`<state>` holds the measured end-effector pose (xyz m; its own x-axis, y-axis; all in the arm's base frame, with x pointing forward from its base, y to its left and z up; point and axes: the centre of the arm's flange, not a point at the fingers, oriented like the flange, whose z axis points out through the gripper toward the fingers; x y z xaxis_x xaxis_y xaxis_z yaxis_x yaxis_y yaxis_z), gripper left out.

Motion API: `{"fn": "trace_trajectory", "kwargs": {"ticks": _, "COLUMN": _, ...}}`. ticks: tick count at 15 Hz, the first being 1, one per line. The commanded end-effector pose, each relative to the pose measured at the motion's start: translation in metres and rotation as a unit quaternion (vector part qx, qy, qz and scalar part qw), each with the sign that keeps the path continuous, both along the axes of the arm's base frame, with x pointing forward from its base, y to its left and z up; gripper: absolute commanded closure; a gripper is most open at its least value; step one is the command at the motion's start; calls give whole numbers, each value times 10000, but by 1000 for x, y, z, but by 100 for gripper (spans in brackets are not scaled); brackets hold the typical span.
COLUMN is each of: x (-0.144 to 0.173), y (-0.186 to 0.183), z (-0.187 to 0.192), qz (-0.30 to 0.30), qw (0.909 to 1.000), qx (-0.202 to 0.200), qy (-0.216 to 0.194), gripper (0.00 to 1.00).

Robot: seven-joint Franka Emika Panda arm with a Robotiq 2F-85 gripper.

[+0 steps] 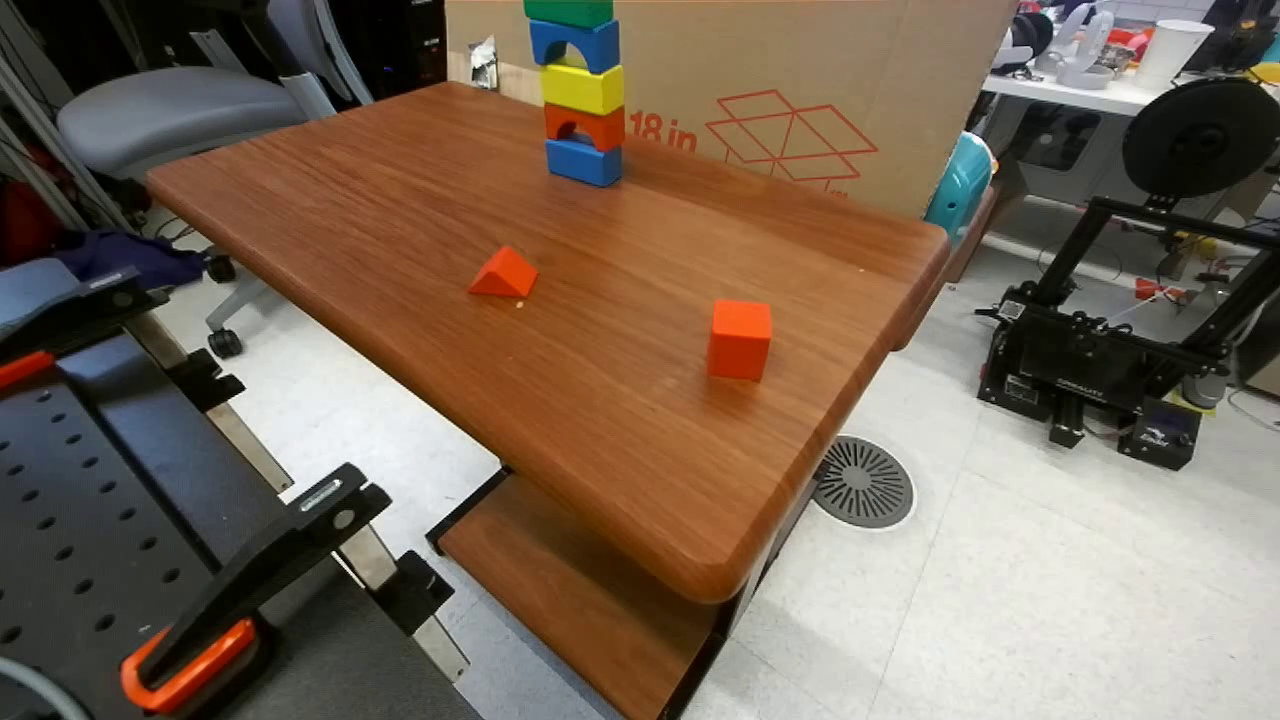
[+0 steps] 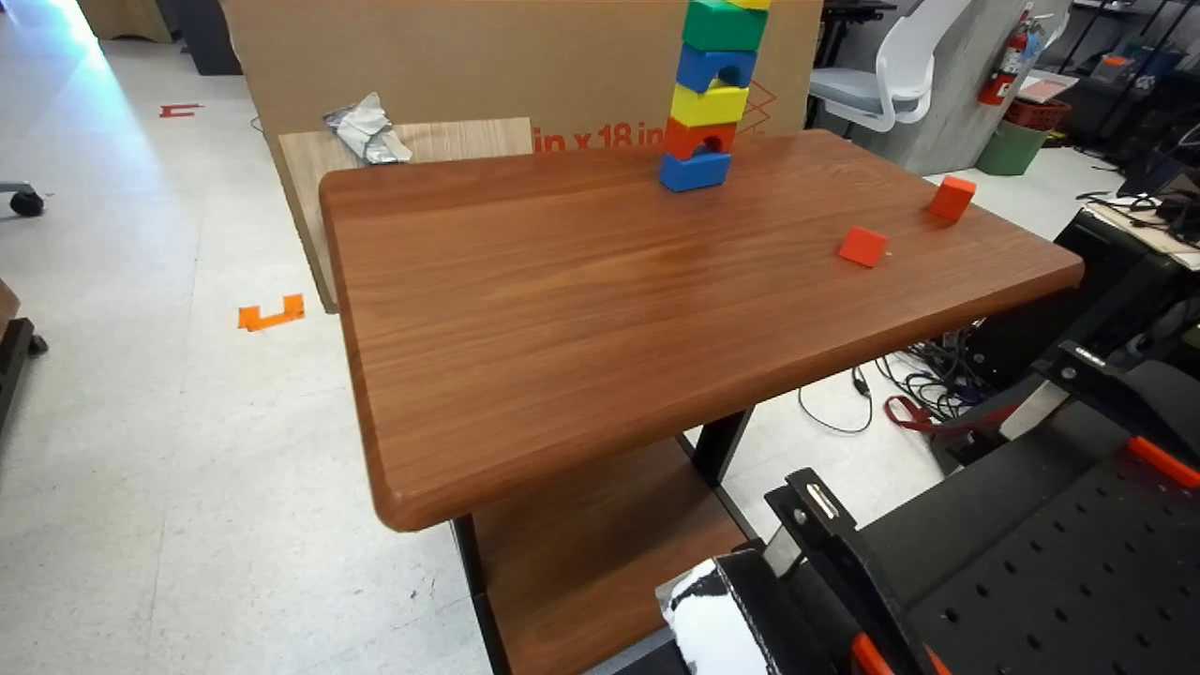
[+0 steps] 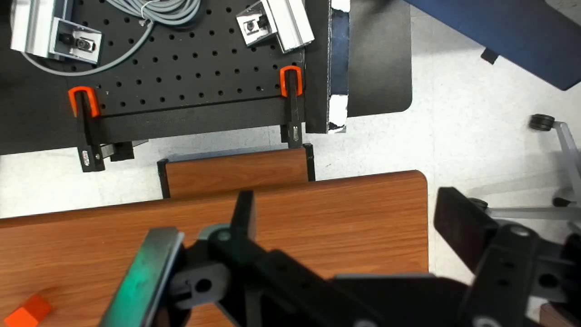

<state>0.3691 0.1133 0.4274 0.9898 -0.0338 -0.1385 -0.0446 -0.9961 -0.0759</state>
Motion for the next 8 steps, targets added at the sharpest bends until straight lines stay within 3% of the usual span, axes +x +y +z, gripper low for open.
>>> {"fn": "trace_trajectory", "kwargs": {"ticks": 1, "x": 0, "y": 0, "z": 0, "qz": 0, "qw": 10000, "qx": 0, "qy": 0, "gripper": 0}}
{"fn": "trace_trajectory", "kwargs": {"ticks": 5, "x": 0, "y": 0, "z": 0, "qz": 0, "qw": 10000, "qx": 0, "qy": 0, "gripper": 0}}
{"fn": "trace_trajectory", "kwargs": {"ticks": 8, "x": 14, "y": -30, "z": -4, "qz": -183, "qw": 9997, "qx": -46, "qy": 129, "gripper": 0}}
